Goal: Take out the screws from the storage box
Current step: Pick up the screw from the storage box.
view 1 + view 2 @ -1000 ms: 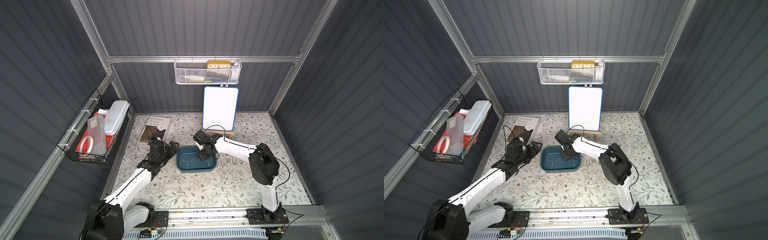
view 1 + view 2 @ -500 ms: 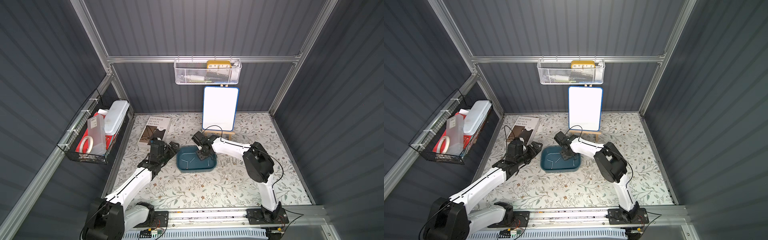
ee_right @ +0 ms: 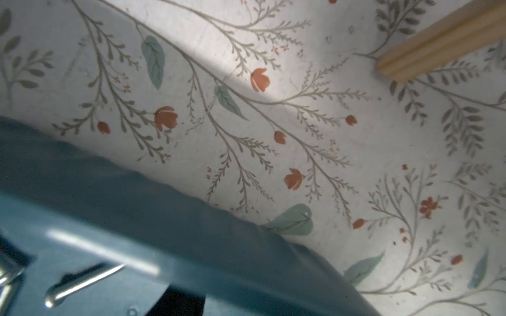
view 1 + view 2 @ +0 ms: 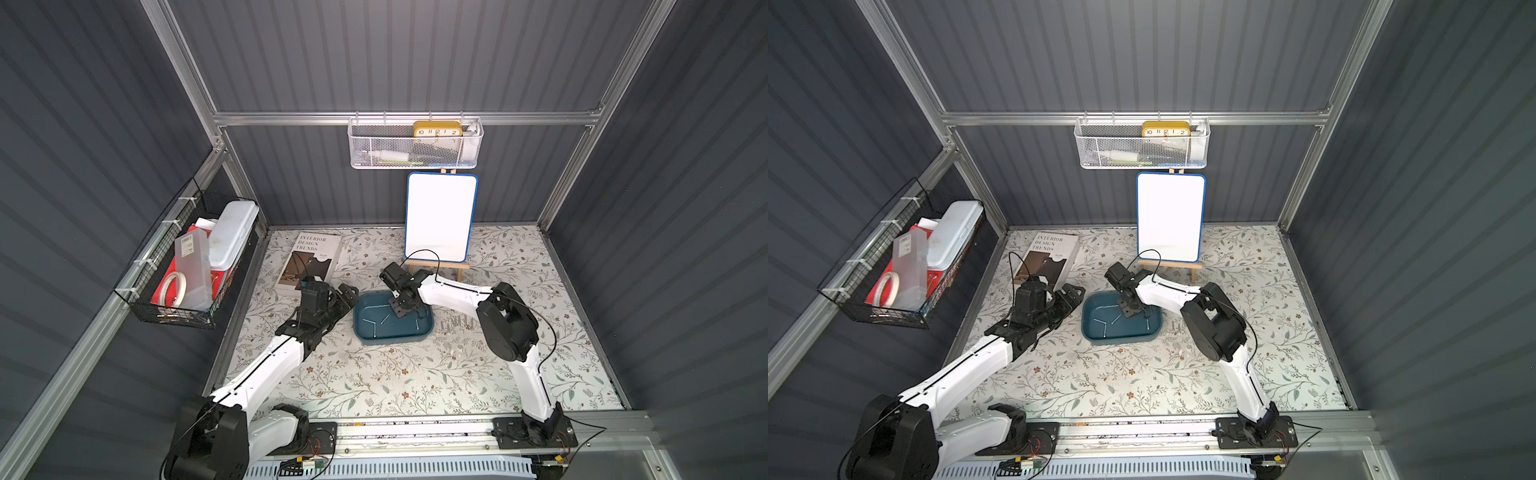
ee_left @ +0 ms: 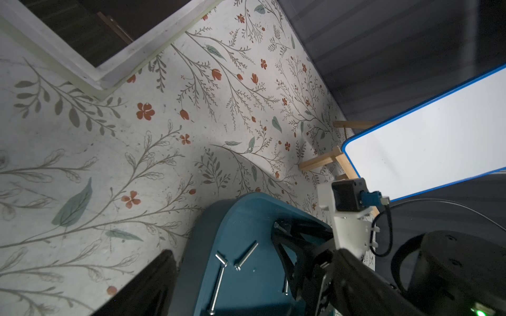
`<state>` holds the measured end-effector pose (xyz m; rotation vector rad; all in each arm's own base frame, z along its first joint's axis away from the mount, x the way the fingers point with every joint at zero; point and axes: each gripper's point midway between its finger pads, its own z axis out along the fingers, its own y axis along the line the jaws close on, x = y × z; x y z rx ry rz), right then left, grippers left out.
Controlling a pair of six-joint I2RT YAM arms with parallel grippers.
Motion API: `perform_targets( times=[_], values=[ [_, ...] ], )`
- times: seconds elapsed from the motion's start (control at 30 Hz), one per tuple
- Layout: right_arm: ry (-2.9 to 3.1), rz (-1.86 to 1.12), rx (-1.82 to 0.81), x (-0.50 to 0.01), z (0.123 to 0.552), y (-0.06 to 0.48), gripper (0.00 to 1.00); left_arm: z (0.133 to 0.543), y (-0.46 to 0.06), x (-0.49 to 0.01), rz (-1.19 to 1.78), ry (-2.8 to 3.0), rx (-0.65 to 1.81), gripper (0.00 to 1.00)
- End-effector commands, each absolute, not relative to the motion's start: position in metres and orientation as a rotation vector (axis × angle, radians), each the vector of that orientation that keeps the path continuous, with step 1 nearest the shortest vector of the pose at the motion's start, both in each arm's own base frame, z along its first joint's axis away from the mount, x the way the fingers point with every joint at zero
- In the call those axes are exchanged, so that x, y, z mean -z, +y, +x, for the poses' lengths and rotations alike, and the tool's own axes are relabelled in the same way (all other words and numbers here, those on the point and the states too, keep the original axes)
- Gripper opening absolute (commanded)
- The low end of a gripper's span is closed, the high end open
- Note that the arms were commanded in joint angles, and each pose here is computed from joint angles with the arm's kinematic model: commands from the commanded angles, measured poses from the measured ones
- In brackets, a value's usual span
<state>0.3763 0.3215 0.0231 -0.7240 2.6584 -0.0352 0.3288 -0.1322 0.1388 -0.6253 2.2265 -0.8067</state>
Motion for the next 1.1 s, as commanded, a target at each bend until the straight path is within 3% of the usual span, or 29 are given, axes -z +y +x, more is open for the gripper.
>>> perform_targets(
  times=[0.0, 0.57, 0.9, 1.07],
  values=[
    [2.651, -0.696, 0.059, -0.023, 0.383, 0.322, 0.45, 0.325, -0.127, -0.131, -0.655, 2.242, 0.784, 0.93],
    [2.726, -0.710, 0.097, -0.004, 0.362, 0.316, 0.15, 0.324, -0.126, -0.125, -0.667, 2.251, 0.776, 0.93],
    [2.792, -0.665, 0.034, -0.003, 0.347, 0.315, 0.15, 0.320, -0.125, -0.129, -0.663, 2.239, 0.784, 0.93],
    [2.788, -0.653, 0.014, -0.007, 0.347, 0.318, 0.28, 0.319, -0.125, -0.130, -0.662, 2.235, 0.788, 0.93]
  ],
)
